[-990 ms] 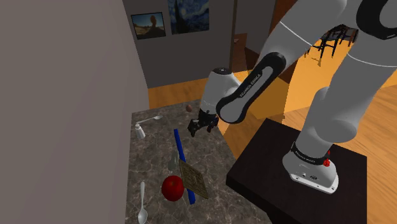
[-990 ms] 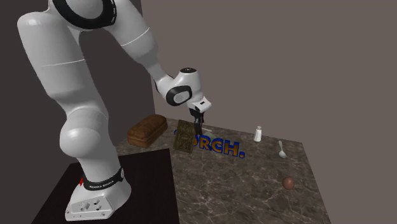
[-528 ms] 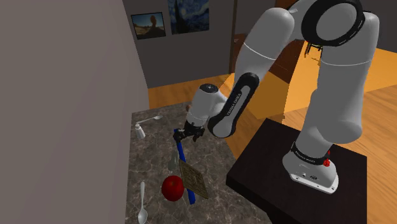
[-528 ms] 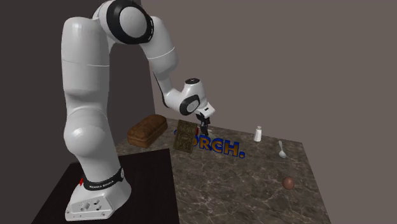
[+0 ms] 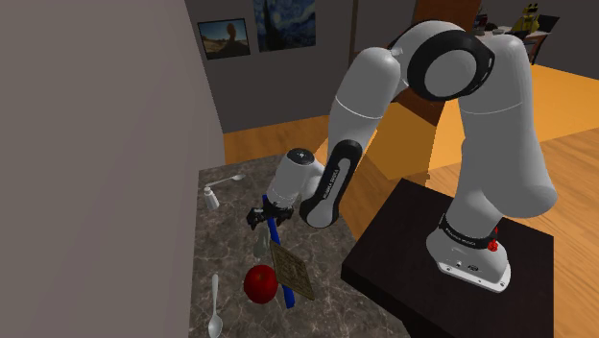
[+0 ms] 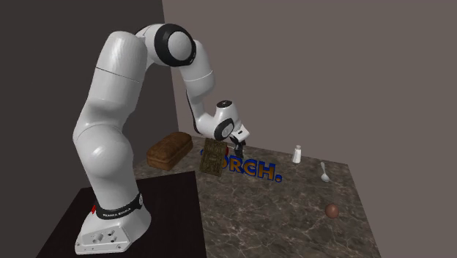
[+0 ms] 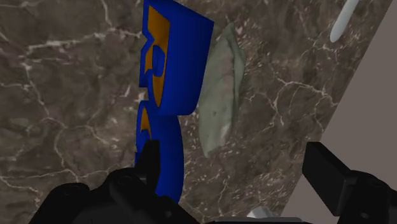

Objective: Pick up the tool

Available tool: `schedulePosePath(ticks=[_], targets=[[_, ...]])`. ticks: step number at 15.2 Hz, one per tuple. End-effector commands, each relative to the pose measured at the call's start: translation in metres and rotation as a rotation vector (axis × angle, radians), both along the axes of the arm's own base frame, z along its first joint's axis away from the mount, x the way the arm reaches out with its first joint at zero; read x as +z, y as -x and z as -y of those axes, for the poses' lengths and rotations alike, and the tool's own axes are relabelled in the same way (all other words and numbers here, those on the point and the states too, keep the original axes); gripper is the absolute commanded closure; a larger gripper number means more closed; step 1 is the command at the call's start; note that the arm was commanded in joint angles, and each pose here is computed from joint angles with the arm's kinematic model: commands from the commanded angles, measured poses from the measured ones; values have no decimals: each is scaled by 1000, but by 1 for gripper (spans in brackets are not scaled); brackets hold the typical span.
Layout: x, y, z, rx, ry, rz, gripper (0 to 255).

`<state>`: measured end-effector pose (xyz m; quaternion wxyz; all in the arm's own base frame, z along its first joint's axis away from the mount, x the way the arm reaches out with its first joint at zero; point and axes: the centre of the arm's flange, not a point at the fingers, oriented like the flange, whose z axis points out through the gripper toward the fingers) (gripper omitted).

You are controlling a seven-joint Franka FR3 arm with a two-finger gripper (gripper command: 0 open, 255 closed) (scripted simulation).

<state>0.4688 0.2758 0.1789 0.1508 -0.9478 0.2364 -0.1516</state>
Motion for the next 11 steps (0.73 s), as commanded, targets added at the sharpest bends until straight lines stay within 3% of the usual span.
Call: schedulePosePath(ticks=[1, 6, 7, 11], targets=[[-10, 0, -1, -1, 0, 1, 0], [-24, 0, -1, -1, 0, 1, 0], [-24, -1, -1, -1, 0, 1, 255], [-23, 0, -1, -1, 0, 1, 255]])
